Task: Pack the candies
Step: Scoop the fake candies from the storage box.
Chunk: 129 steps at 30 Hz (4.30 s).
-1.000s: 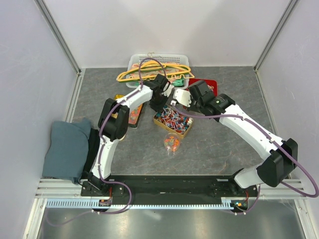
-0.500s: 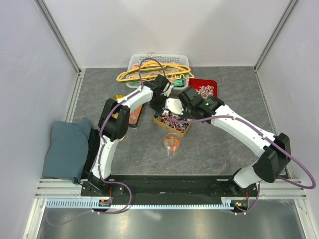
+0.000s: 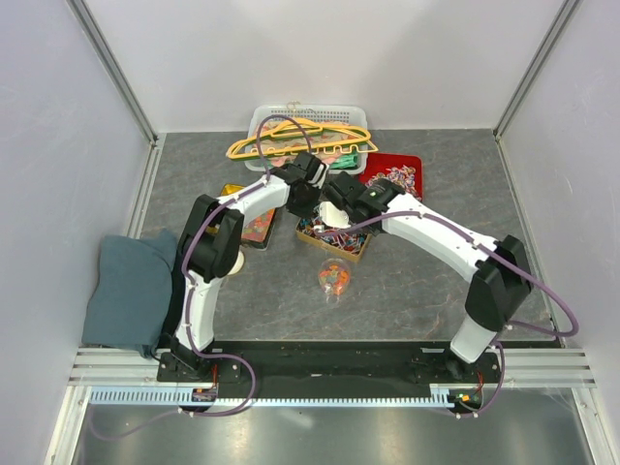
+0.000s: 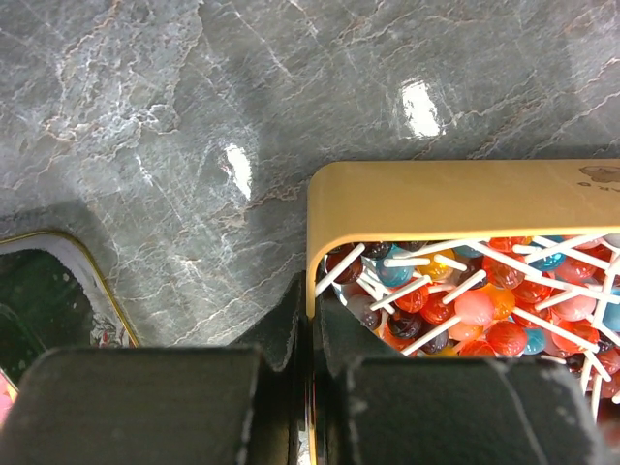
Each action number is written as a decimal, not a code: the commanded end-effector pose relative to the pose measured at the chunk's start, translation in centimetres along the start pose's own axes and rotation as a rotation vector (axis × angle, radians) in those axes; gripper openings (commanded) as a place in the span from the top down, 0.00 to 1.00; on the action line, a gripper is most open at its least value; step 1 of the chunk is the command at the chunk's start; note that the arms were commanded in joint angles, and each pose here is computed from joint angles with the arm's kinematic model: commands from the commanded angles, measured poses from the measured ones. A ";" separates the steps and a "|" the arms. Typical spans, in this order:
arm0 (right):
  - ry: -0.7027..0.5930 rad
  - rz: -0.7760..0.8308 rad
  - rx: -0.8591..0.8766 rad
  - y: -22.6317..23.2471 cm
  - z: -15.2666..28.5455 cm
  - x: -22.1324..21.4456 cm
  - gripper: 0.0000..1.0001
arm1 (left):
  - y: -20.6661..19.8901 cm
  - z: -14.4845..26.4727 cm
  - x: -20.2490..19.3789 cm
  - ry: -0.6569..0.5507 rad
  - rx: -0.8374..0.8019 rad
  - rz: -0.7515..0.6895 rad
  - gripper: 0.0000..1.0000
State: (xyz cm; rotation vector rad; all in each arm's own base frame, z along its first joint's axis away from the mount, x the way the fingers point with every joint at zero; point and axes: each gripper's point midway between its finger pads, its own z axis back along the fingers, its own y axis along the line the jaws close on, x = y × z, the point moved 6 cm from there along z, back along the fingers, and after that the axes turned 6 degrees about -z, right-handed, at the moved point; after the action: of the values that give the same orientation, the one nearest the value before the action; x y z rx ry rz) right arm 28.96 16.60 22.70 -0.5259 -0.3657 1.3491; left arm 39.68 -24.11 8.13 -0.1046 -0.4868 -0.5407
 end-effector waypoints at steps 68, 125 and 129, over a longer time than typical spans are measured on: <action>-0.130 -0.067 0.104 3.6 -7.2 11.6 1.00 | 0.6 3.9 3.6 -0.231 0.035 0.113 0.98; -0.524 -0.627 0.238 2.1 -8.0 6.7 1.00 | 0.7 -0.2 1.1 -0.089 -0.044 0.135 0.98; -0.532 -0.626 0.234 1.9 -7.6 6.2 1.00 | 1.1 -0.4 1.0 -0.083 -0.036 0.139 0.98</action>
State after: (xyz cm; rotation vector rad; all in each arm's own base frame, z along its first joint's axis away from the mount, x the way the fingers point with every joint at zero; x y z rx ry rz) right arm 32.65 21.39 12.58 0.0971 -0.6361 0.8900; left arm 39.78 -23.00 8.22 -0.1505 -0.5107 -0.4569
